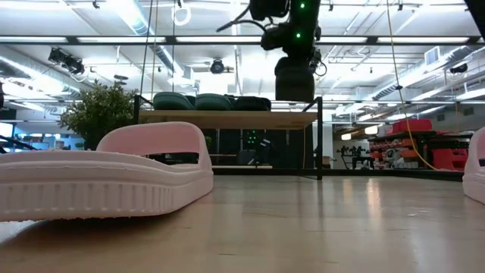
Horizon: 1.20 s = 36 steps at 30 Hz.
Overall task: Pick and place slides into the shelf
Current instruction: Put the black slide on the shelf
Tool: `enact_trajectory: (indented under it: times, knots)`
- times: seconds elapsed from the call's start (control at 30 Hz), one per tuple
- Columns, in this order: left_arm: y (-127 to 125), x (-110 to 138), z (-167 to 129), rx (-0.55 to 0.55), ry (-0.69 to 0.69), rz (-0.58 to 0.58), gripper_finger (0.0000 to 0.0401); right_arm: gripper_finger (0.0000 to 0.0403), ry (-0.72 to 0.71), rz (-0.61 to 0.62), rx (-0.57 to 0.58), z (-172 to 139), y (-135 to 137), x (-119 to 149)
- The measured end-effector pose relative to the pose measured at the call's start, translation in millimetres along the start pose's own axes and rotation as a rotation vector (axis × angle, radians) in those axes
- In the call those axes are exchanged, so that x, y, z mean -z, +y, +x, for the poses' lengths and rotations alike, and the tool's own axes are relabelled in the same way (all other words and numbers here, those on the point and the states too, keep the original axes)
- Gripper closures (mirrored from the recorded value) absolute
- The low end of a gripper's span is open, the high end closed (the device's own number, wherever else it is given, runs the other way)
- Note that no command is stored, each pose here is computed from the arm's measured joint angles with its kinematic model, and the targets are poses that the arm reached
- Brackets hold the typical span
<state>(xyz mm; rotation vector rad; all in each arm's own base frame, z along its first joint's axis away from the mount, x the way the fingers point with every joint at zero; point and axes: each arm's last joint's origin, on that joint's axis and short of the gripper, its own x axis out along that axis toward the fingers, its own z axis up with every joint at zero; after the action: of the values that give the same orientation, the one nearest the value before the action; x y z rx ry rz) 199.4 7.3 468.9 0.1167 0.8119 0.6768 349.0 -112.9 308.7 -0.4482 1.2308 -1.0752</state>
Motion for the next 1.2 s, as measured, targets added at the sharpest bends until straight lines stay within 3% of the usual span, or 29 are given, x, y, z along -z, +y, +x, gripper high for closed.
enact_trajectory:
  times: [0.17,0.5,1.2]
  knots:
    - [0,0,0,0.000,0.000,0.001,0.0223,0.0393,0.006,0.000,0.007,17,-12,-4]
    - [0,0,0,-0.001,0.003,0.004,0.0224,0.0393,-0.023,0.023,-0.097,34,-22,-10]
    - [0,2,0,-0.004,0.014,0.011,0.0220,0.0393,-0.034,-0.070,-0.106,57,-6,-4]
